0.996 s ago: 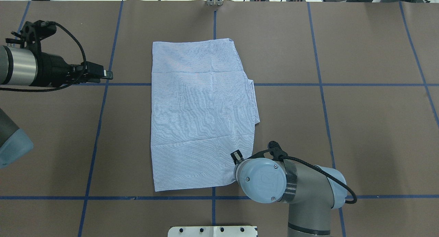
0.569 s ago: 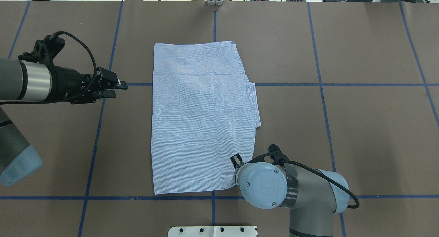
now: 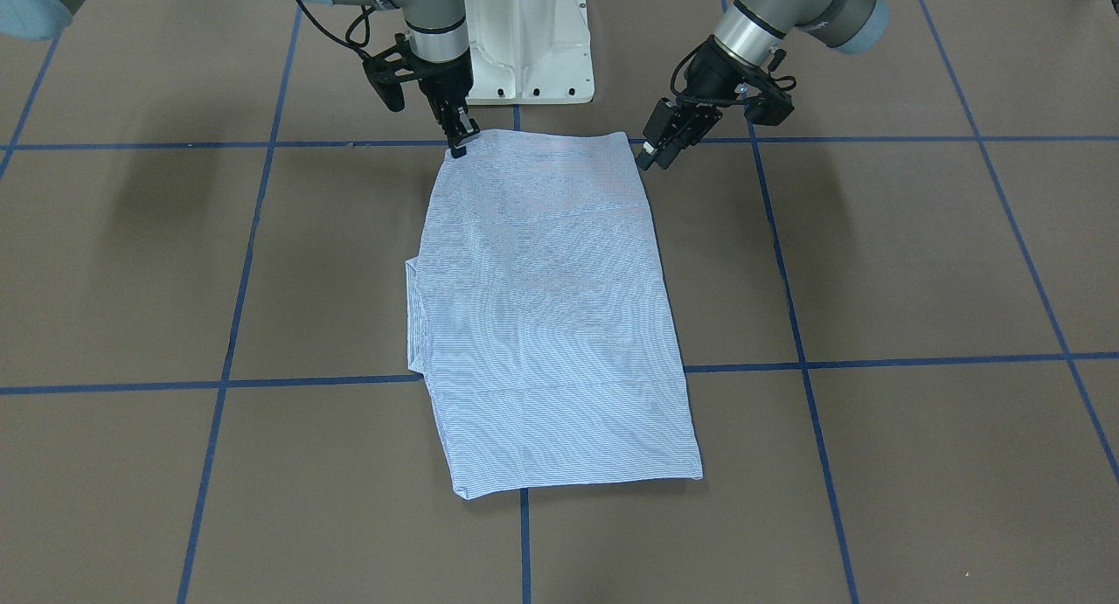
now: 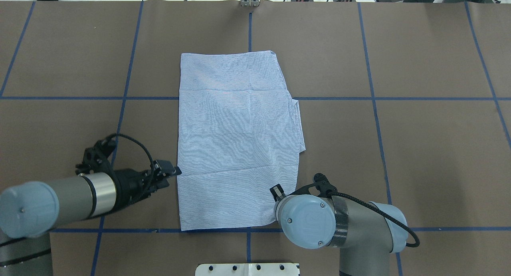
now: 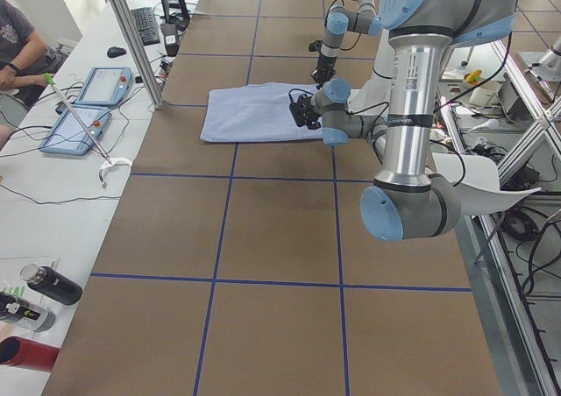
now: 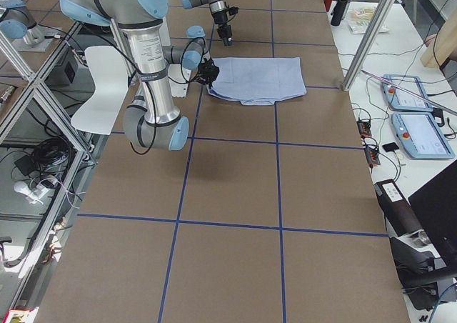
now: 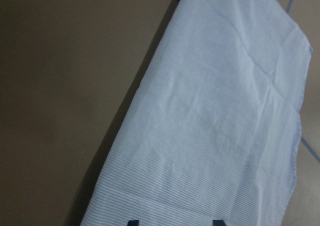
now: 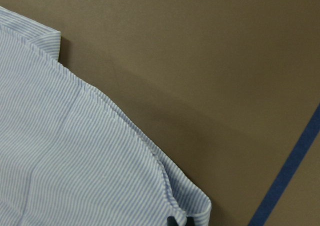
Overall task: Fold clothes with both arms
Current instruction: 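Lower the left gripper to the other corner nearest the robot, then lower the left gripper to the shirt corner nearest the robot, then grasp the shirt edge nearest the robot with both grippers, then lift the near edge with both grippers and fold it toward the far edge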
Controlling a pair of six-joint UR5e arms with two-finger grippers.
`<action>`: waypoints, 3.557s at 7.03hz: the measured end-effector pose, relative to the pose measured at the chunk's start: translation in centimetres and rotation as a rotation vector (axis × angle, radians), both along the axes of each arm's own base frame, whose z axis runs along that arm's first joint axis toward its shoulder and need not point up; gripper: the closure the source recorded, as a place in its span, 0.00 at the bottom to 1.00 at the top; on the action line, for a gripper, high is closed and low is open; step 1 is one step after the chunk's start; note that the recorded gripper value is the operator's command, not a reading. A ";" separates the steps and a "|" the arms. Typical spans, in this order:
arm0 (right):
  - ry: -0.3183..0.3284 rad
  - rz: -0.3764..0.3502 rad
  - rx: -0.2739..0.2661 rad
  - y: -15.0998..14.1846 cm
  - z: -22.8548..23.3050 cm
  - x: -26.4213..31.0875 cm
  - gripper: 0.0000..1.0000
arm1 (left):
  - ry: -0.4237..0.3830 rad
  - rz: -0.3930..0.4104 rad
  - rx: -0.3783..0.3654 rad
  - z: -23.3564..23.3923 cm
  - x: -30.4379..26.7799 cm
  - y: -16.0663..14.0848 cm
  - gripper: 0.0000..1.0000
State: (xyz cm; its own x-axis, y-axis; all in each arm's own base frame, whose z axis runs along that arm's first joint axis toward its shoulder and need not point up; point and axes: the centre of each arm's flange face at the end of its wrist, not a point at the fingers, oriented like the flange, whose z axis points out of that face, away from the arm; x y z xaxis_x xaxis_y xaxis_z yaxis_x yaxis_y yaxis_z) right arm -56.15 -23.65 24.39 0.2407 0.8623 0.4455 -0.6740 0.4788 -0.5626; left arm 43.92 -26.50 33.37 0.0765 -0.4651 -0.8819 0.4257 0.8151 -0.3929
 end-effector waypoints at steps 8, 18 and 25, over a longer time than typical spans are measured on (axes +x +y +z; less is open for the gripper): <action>-0.013 -0.004 0.001 0.3 -0.6 0.2 1.00 | -0.116 0.041 -0.097 -0.4 7.1 8.2 0.42; -0.014 -0.005 0.002 0.3 -1.0 0.2 1.00 | -0.145 -0.034 -0.226 -0.1 6.9 8.1 1.00; -0.060 0.131 0.023 -10.5 -6.0 8.3 1.00 | -0.009 -0.021 -0.174 -11.2 -3.4 -4.6 1.00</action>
State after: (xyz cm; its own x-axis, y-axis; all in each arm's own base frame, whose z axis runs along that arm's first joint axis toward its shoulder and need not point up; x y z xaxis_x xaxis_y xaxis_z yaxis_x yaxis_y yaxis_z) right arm -47.81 -34.18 18.41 0.0993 0.8740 0.4757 -0.6967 0.4024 -0.5939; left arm 40.54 -31.14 22.13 0.0727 -0.6125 -0.7871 0.4460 0.7259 -0.5236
